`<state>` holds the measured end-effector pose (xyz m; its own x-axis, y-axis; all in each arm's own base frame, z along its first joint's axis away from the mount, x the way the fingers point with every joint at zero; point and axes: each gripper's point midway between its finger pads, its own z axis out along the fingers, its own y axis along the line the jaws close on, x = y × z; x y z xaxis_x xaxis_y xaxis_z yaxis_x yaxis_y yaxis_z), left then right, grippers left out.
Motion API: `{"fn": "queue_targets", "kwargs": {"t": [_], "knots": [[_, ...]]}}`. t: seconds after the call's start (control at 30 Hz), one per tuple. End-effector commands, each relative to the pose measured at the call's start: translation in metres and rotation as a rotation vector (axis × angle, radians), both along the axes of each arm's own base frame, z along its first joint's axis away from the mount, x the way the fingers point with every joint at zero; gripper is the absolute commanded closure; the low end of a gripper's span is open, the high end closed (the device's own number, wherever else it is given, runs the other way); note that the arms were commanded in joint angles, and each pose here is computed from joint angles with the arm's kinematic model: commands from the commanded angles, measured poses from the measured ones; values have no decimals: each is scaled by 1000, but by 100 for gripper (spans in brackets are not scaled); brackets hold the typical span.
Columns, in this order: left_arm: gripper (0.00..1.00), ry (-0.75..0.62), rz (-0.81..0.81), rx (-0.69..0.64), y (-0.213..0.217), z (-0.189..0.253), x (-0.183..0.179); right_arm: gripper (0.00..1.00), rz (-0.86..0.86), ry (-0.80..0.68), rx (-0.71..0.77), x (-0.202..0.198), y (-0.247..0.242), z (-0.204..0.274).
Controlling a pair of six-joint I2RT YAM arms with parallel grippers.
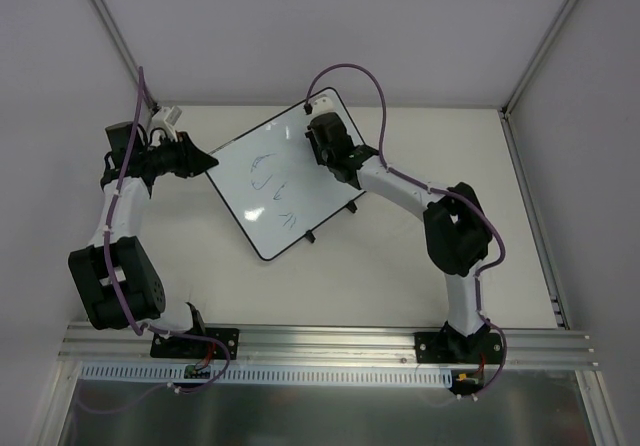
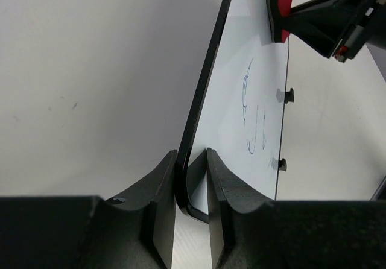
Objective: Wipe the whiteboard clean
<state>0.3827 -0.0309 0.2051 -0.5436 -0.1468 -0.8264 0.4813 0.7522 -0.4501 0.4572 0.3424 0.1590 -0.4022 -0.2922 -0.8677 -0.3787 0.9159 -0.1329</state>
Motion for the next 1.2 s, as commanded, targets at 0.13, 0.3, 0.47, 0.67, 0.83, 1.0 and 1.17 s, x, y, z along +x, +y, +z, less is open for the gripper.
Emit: {"fn": "queue_targets", "kwargs": {"t": [0.13,0.3,0.47,0.67,0.83,1.0,1.17], "knots": [[100,-63,-57,73,-10,-2,-7,100,65,30,-5,-8,11,-11],[100,-66,-64,76,-12,-3,-9,100,205,-3,-17,-21,48,4],[100,-60,-71,93,-16,-10,-11,100,322,-6,-26,-37,85,13],[100,-61,-70,122,-18,-14,-10,99,440,6,-28,-68,136,16],[100,-64,-76,135,-23,-14,-8,100,508,14,-46,-92,166,10],[100,-71,-74,141,-23,-12,-10,100,496,11,-66,-99,170,7],[100,-74,-70,145,-24,-11,-11,100,386,-7,-117,-85,145,4]]}}
